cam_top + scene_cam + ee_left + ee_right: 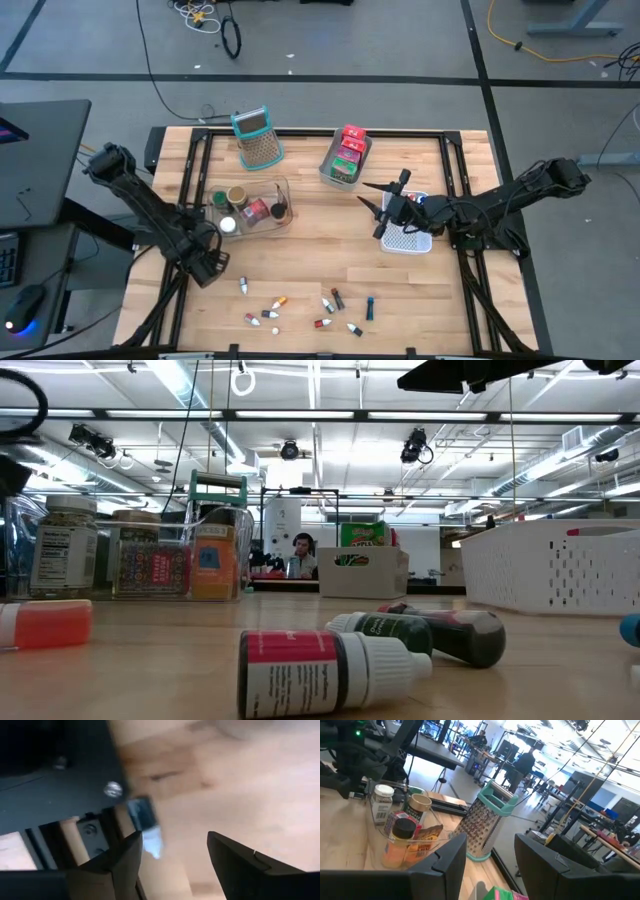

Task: Pick & Place Kitchen Items
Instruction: Put the green food coloring bottle into the white bin

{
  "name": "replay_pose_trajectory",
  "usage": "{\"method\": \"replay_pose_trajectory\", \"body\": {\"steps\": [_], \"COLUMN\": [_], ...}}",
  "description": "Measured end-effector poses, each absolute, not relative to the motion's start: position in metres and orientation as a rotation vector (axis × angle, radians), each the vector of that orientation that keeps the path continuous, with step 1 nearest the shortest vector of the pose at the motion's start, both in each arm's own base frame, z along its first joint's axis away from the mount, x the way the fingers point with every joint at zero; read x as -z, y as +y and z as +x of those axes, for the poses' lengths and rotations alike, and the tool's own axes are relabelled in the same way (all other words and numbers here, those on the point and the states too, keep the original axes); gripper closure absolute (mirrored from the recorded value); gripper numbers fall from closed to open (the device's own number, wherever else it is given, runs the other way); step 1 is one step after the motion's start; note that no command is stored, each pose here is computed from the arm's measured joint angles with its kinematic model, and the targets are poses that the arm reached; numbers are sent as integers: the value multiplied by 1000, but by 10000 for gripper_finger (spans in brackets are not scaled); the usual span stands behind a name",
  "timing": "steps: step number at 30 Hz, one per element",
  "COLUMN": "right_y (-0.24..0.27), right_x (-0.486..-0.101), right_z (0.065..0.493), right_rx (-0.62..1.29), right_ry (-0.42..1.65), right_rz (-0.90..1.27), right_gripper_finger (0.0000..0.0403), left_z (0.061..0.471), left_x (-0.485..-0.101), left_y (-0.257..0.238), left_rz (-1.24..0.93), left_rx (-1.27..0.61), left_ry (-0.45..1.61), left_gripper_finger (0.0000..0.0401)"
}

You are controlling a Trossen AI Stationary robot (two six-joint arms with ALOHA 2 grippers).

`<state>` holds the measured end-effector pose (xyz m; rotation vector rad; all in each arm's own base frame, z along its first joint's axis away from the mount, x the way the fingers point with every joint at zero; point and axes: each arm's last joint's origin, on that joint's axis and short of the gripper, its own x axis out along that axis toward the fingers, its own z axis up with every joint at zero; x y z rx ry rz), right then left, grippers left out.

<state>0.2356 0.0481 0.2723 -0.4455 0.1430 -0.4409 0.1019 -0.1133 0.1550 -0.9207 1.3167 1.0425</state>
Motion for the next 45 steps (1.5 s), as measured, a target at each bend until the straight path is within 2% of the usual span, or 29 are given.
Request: {"method": "replay_pose_trajectory", "body": {"steps": [5,11,14,18,28,39,45], "right_y": [48,48,48,48,48,48,48], "right_x": [-272,-272,-272,-272,-272,-273,-273], "right_z": [236,236,236,236,236,236,236], "right_rx": [441,444,444,443,443,443,443], "right_ry": [142,131,131,131,130,131,128], "right_rz": [-441,-394,-392,-391,-391,-402,-416], "right_gripper_finger": [227,227,227,227,227,227,227], "left_z": [108,94,86,83,85,93,92], "left_x": [-172,-184,-181,-176,-162,-150,-145], "left_y": [-123,-123,-129,-140,-143,-150,-150], "left_rz": [-894,-896,-952,-1018,-876,-866,-814], "left_rx": [-934,-1130,-1199,-1140,-1205,-1174,-1231], "left_ry": [1343,1330,1367,1383,1324,1215,1219], "left_gripper_finger": [170,170,170,172,175,177,177]}}
